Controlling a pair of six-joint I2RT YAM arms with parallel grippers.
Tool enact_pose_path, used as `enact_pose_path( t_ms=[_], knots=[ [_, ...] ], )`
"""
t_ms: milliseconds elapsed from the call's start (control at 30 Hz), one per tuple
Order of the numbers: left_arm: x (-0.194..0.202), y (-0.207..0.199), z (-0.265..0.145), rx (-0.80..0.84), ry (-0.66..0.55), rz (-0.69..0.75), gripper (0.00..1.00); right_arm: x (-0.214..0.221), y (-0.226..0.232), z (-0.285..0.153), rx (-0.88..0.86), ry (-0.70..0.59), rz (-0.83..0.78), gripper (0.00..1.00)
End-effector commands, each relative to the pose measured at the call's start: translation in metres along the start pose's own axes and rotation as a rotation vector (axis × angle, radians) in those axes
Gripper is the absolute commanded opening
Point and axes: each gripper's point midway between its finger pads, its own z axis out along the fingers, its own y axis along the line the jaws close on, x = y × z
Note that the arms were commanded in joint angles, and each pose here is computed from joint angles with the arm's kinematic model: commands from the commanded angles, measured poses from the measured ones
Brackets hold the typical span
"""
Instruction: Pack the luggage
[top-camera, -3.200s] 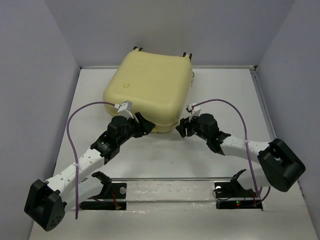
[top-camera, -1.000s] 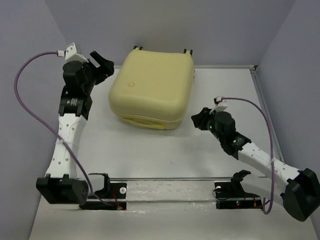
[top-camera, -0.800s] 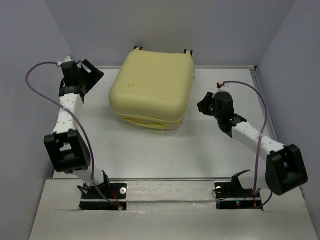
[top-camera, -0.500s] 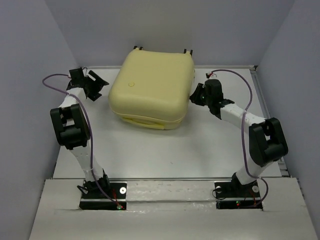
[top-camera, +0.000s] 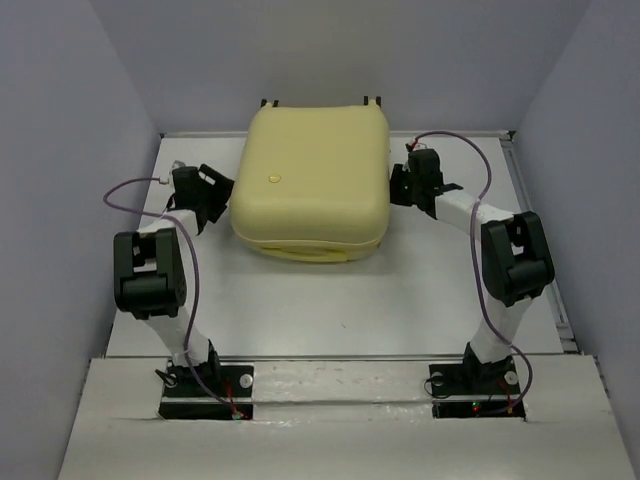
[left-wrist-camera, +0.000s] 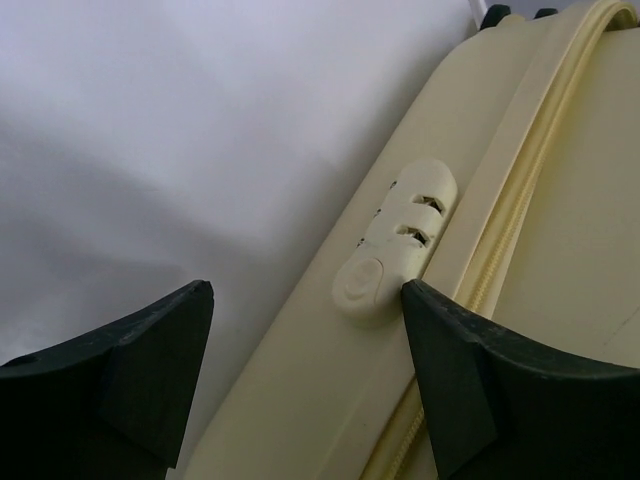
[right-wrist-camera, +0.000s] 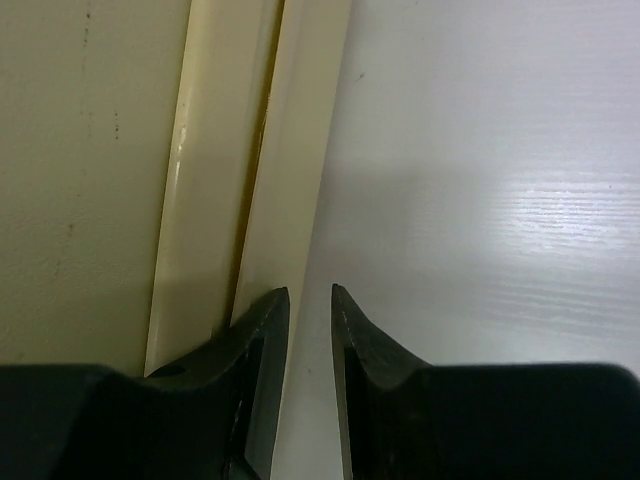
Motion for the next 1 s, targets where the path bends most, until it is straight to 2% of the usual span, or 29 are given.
enact_pose_path(
  t_ms=[0,133,233,267,300,400,500,633,733,833,967],
  knots=[
    [0.094,-0.028,-0.061,0.167,0.161,0.034,0.87,-0.011,0.105,-0.028,-0.411,0.025,-0.113,0.31],
    [0.115,0.000,-0.103,0.179,0.111,0.032,0.87,-0.011,0.120,-0.041,-0.458,0.056,-0.135,0.33],
    [0.102,0.010,-0.128,0.186,0.022,0.055,0.88,-0.019,0.121,-0.043,-0.430,0.071,-0.126,0.44],
    [0.098,0.016,-0.132,0.157,0.019,0.062,0.88,-0.017,0.120,-0.043,-0.423,0.090,-0.120,0.53],
    [0.092,0.012,-0.137,0.162,0.005,0.074,0.88,-0.020,0.121,-0.044,-0.419,0.095,-0.116,0.56],
    [0.057,-0.037,-0.157,0.232,-0.059,0.146,0.89,-0.034,0.130,-0.049,-0.433,0.082,-0.104,0.65],
    [0.046,-0.063,-0.168,0.277,-0.059,0.167,0.90,-0.047,0.142,-0.063,-0.474,0.058,-0.113,0.73],
    [0.027,-0.120,-0.201,0.426,-0.075,0.176,0.90,-0.068,0.152,-0.090,-0.512,0.003,-0.156,0.85],
    [0.008,-0.153,-0.235,0.507,-0.148,0.193,0.90,-0.074,0.150,-0.100,-0.509,-0.005,-0.166,0.86],
    [-0.013,-0.174,-0.259,0.515,-0.223,0.243,0.92,-0.083,0.135,-0.105,-0.453,-0.028,-0.150,0.87],
    [-0.023,-0.161,-0.256,0.440,-0.238,0.284,0.93,-0.089,0.089,-0.106,-0.292,-0.067,-0.102,0.84]
  ],
)
